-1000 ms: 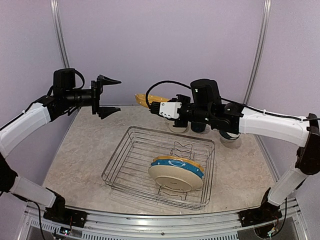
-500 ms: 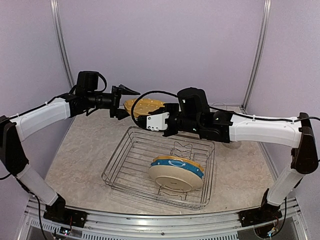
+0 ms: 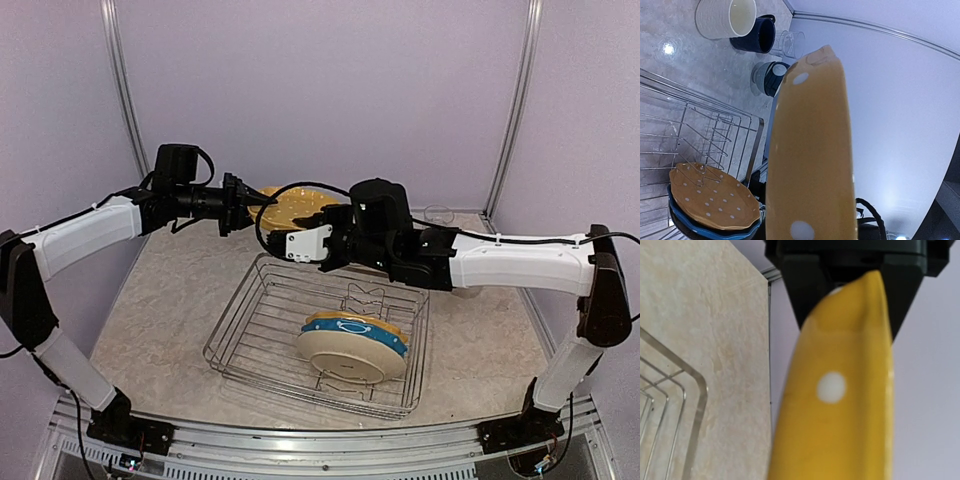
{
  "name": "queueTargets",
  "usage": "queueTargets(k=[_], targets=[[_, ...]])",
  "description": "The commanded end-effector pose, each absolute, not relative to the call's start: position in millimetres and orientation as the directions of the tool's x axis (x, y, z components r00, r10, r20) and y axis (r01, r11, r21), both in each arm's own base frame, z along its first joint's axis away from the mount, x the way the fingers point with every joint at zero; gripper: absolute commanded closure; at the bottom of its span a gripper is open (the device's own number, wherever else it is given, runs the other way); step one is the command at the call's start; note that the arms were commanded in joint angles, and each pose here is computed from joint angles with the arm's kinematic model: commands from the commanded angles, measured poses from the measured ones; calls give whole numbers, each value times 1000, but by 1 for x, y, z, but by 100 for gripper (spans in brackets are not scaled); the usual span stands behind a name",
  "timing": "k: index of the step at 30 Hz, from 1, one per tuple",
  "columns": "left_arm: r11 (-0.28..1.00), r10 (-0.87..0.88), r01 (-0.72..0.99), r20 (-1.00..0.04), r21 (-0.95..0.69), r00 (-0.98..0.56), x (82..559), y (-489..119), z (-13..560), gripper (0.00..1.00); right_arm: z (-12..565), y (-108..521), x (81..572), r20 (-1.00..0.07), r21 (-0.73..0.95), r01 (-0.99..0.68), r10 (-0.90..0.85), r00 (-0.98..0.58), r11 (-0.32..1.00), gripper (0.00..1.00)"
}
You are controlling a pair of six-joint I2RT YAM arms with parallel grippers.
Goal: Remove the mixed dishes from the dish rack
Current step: Pass from the right arm to the left
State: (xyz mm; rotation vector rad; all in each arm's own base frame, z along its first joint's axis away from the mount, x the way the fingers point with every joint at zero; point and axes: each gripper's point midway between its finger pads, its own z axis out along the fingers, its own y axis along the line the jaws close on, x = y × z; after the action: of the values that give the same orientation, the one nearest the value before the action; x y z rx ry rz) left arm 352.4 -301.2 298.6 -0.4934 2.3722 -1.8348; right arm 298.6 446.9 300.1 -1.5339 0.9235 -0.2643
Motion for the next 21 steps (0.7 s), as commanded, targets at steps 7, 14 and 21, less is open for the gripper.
queueTargets(k=[7,14,21], targets=[[253,-401,-152,39,-955,-915,355,-263,306,100,342,450,308,-359,-933,-270,-668,652,237,51],[213,-464,-136,23,-967,-885,359,-226,312,100,337,453,314,-375,-927,-274,-677,634,258,16],[329,-594,-123,-104,-936,-798,371,-151,300,100,350,430,331,-538,-843,-340,-672,509,418,3]])
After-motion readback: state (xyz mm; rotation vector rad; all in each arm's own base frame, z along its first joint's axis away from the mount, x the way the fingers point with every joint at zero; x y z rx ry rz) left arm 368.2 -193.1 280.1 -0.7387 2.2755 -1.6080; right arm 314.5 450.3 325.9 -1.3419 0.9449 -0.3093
